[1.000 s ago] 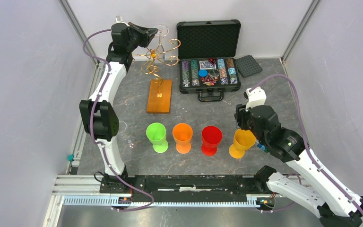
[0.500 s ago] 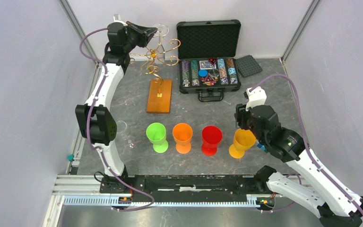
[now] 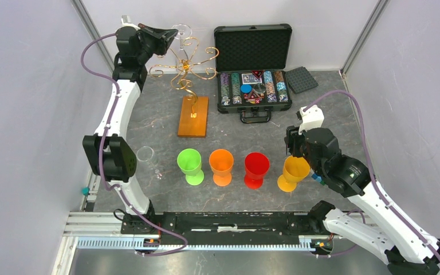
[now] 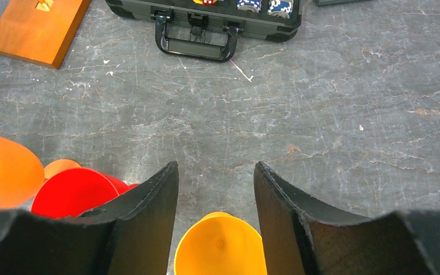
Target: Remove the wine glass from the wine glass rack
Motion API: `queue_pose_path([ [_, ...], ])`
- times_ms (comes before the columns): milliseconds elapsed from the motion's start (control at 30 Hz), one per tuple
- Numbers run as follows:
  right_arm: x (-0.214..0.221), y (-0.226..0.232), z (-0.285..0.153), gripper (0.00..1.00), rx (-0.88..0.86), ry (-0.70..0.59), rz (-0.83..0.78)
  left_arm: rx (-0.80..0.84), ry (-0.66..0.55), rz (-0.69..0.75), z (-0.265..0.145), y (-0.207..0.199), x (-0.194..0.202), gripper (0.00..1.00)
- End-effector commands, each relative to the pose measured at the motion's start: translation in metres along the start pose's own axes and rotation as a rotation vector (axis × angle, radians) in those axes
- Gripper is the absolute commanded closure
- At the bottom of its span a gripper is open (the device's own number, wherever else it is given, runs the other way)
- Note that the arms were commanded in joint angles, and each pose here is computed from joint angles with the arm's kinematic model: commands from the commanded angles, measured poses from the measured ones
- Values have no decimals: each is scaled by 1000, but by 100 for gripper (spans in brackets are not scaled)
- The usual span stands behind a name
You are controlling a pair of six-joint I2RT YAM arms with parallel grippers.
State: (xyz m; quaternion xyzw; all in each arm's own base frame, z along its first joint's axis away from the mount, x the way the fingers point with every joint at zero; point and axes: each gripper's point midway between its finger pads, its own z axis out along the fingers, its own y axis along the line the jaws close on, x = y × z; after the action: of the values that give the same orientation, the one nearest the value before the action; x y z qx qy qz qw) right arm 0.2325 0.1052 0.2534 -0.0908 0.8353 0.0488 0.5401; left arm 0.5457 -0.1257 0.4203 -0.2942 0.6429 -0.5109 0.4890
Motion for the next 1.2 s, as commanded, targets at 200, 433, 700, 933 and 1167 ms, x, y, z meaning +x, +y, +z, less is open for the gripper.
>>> queue_pose_path([
  [200, -14, 5, -2, 41, -24, -45, 18, 103, -128, 74, -19, -30, -61, 98],
  [433, -15, 12, 1, 35, -55, -54, 35, 136, -127, 85, -31, -33, -90, 98],
  [700, -25, 24, 3, 32, -113, -108, 65, 55, -206, 112, -78, -39, -112, 98],
  [933, -43, 57, 6, 32, -269, -162, 61, 5, -299, 190, -142, -64, -108, 98],
  [1167, -59, 97, 6, 31, -466, -215, 66, 1, -328, 232, -206, -85, -76, 98],
])
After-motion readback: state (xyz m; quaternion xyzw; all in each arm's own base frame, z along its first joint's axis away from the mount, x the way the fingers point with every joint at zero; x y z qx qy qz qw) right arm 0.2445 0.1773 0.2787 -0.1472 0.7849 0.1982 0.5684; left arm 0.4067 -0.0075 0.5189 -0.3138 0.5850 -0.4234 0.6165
